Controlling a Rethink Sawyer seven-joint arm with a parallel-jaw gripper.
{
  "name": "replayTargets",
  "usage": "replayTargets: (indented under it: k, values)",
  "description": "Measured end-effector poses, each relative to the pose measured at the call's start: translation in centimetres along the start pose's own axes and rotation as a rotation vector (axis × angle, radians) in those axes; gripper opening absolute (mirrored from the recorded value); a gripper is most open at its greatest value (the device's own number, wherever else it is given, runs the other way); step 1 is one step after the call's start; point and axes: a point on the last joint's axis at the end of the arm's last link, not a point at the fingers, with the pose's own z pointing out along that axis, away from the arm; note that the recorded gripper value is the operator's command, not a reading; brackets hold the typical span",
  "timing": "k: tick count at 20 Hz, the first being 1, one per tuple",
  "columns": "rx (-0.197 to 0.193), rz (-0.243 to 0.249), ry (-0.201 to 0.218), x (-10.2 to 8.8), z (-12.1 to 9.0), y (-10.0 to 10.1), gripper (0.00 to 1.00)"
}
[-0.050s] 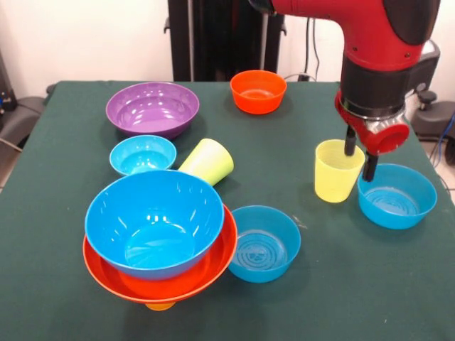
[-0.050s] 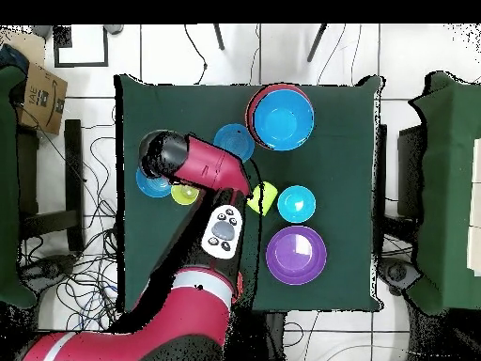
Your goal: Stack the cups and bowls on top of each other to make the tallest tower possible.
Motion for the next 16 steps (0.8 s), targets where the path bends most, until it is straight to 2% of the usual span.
replayTargets:
  k: [3, 6, 16]
  values:
    - [-0.035, -0.003, -0.036, -0.2, 1.1, 0.3, 1.00]
    - [-0.048, -0.005, -0.056, -0.5, 2.3, 0.3, 1.00]
    - [-0.004, -0.003, -0.060, -0.7, 5.4, -1.0, 1.00]
